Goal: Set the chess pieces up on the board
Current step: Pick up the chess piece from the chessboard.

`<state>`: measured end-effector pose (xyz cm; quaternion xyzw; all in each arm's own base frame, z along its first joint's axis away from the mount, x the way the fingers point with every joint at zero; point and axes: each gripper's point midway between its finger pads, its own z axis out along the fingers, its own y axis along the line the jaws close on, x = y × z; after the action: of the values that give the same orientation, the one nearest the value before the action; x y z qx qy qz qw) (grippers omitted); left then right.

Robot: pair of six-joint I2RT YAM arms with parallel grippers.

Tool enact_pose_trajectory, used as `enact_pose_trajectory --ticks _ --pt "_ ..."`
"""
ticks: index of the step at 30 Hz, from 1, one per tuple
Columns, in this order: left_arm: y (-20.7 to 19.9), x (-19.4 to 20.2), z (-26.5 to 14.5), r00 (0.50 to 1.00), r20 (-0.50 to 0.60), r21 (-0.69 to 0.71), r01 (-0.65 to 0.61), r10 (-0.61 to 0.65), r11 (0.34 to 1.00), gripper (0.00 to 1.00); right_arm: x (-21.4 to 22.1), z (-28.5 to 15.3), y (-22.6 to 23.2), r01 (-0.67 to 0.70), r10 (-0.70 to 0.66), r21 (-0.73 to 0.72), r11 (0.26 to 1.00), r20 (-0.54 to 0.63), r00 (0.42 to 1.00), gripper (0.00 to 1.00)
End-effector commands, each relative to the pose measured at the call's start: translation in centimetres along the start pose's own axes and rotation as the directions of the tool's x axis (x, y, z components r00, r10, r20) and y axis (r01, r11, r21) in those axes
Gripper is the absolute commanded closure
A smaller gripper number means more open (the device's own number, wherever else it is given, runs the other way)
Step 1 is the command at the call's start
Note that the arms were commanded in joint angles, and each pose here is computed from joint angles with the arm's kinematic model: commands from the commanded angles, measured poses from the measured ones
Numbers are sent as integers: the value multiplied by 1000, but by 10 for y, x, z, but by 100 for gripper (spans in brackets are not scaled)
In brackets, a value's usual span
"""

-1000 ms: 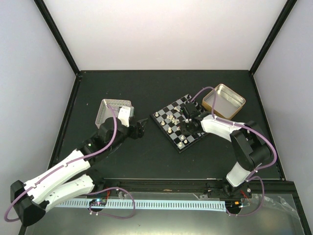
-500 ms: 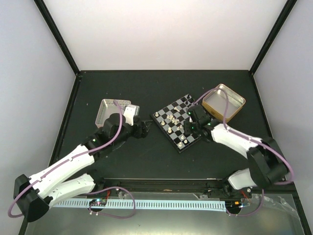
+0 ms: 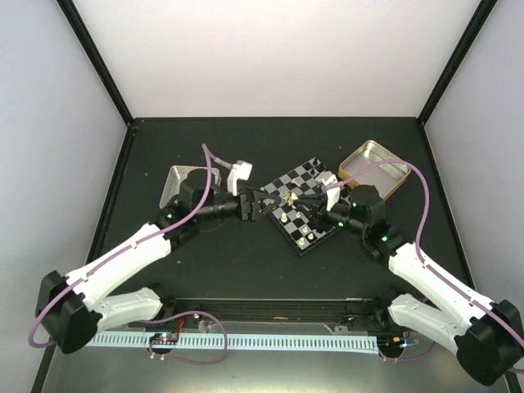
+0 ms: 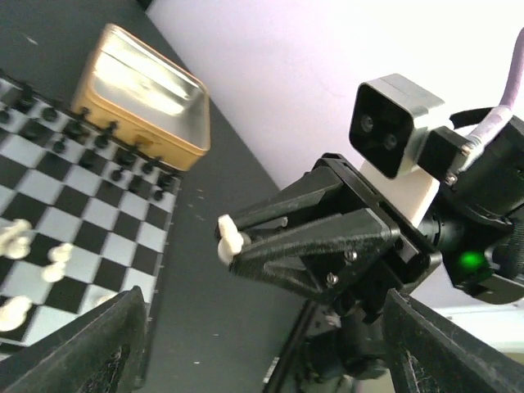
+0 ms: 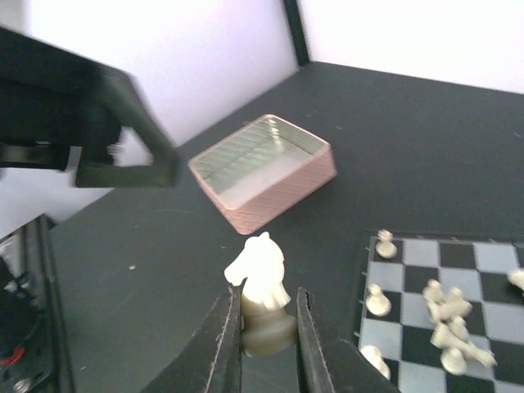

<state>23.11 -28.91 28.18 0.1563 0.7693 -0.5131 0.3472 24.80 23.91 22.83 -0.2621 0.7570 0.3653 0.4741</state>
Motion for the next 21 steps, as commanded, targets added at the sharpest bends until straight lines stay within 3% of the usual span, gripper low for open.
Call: enact_pose_trajectory --ticks 1,5,11,21 --pt "-44 -15 10 998 -64 221 38 -24 975 22 -13 -10 39 115 -105 -194 974 62 993 88" --pt "-48 -8 25 983 -169 269 110 -65 957 33 -12 -13 41 137 -127 -199 970 65 990 88" --pt "-43 -9 33 980 -180 253 132 -87 958 53 -8 -10 37 136 -129 -183 974 46 991 87" --pt "-20 9 55 953 -268 166 188 -139 968 71 -7 -7 34 134 -130 -173 976 33 991 87"
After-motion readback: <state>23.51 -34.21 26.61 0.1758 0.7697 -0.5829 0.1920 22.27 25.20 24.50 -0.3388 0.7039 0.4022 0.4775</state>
